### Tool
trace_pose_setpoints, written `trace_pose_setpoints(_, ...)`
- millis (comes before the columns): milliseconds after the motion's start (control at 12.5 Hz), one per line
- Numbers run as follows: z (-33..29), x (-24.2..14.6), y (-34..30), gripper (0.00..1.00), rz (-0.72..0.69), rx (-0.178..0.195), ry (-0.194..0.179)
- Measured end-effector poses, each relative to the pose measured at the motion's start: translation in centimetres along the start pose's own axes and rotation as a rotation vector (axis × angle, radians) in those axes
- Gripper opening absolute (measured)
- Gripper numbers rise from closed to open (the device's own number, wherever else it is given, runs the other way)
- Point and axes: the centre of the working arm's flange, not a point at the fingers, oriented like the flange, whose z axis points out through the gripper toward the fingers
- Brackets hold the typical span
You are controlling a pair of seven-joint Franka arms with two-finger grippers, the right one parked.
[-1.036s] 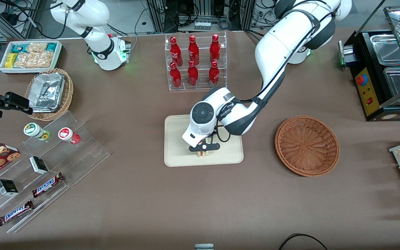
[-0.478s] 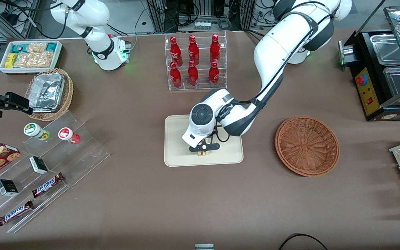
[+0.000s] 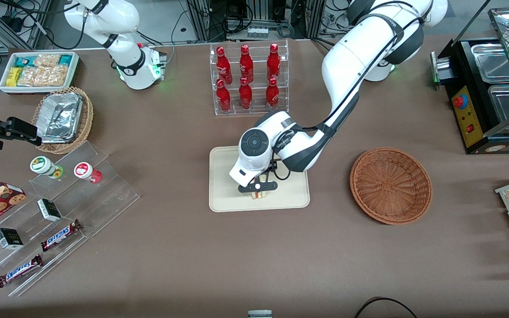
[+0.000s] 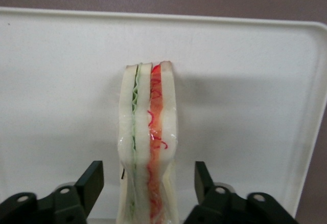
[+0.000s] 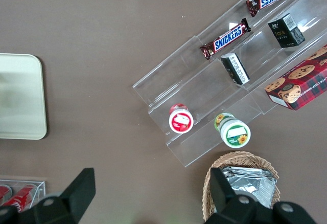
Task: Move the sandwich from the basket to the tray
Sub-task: 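Open the left gripper and raise it off the sandwich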
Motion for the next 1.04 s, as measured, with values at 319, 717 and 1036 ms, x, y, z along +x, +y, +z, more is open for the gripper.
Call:
trace_pose_setpoints(319, -7.2, 0.4, -1.1, 1.0, 0.001, 0.018, 0.036)
trace_pose_setpoints(717, -13.1, 5.1, -9.2, 1.0, 0.159, 0.079, 0.014)
trace_pose_setpoints(1036, -15.2, 6.7, -16.7, 1.0, 0.245, 0.119, -0.017)
